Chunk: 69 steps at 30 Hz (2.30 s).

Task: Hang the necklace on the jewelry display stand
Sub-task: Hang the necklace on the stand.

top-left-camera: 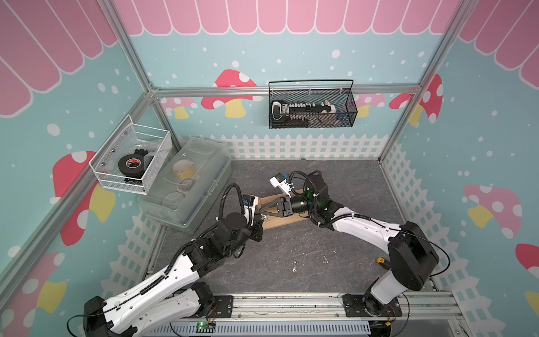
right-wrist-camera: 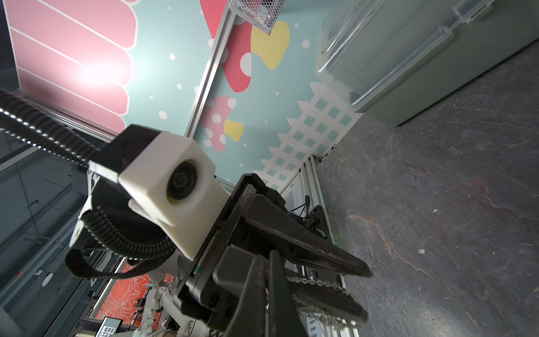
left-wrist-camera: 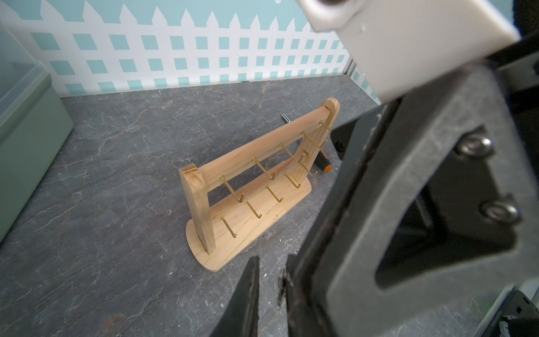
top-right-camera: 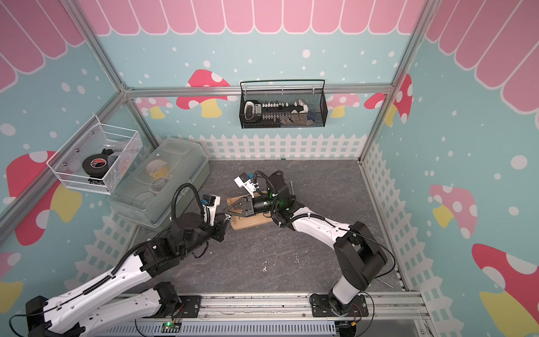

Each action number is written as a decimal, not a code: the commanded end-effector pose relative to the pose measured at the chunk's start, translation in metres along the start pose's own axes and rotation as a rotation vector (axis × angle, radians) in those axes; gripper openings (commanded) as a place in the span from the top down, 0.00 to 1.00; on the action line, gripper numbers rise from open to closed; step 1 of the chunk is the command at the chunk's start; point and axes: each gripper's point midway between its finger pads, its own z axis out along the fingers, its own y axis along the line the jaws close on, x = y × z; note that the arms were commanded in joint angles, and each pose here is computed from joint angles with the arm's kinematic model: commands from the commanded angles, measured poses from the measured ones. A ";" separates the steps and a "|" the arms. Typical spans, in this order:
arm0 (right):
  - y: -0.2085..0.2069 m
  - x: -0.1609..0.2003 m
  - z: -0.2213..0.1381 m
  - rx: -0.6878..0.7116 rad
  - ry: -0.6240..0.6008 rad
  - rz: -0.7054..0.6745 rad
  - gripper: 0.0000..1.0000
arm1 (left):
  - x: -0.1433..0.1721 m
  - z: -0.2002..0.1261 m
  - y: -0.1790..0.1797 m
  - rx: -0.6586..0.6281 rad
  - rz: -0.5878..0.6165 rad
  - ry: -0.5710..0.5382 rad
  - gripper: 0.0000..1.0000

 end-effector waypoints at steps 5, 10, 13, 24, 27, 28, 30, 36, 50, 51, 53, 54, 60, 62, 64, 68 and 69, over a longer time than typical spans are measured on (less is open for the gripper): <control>0.010 -0.006 0.002 -0.028 -0.008 -0.029 1.00 | 0.000 -0.004 0.000 0.010 -0.026 -0.034 0.92; 0.006 -0.008 0.002 -0.015 -0.020 -0.019 1.00 | -0.001 -0.008 0.000 0.023 -0.042 -0.046 1.00; 0.004 -0.010 0.001 -0.010 -0.027 -0.018 1.00 | 0.000 -0.011 0.001 0.021 -0.042 -0.046 1.00; -0.009 -0.013 -0.007 0.041 -0.050 -0.015 1.00 | 0.006 -0.014 0.008 -0.009 -0.047 -0.027 1.00; -0.015 -0.014 -0.011 0.058 -0.065 -0.014 1.00 | 0.009 -0.011 0.010 -0.024 -0.046 -0.008 1.00; -0.017 -0.014 -0.012 0.062 -0.066 -0.013 1.00 | 0.011 -0.009 0.010 -0.032 -0.044 0.000 1.00; -0.022 -0.014 -0.012 0.069 -0.067 -0.008 1.00 | 0.012 -0.006 0.011 -0.041 -0.041 0.010 1.00; -0.034 -0.009 -0.012 0.120 -0.038 -0.022 1.00 | 0.009 0.000 0.012 -0.063 -0.037 0.015 1.00; -0.058 0.004 -0.012 0.196 0.018 -0.037 1.00 | 0.003 0.014 0.025 -0.104 -0.059 0.010 1.00; -0.058 0.003 -0.013 0.205 0.014 -0.047 1.00 | 0.002 0.016 0.026 -0.101 -0.063 0.011 1.00; -0.061 0.004 -0.014 0.229 0.021 -0.062 1.00 | -0.002 0.019 0.026 -0.102 -0.069 0.004 1.00; -0.065 0.002 -0.016 0.263 0.015 -0.074 1.00 | -0.004 0.021 0.027 -0.101 -0.072 0.000 1.00; -0.077 -0.001 -0.019 0.324 0.014 -0.102 1.00 | -0.006 0.037 0.016 -0.049 -0.063 0.037 1.00; -0.081 -0.003 -0.022 0.351 0.008 -0.114 1.00 | -0.005 0.041 0.016 -0.050 -0.061 0.045 1.00; -0.088 -0.006 -0.028 0.398 0.001 -0.120 1.00 | -0.004 0.045 0.017 -0.056 -0.059 0.048 1.00; -0.098 -0.008 -0.034 0.444 0.003 -0.129 1.00 | -0.004 0.053 0.018 -0.058 -0.057 0.061 1.00; -0.100 -0.008 -0.036 0.450 0.001 -0.128 1.00 | -0.005 0.055 0.019 -0.060 -0.056 0.063 1.00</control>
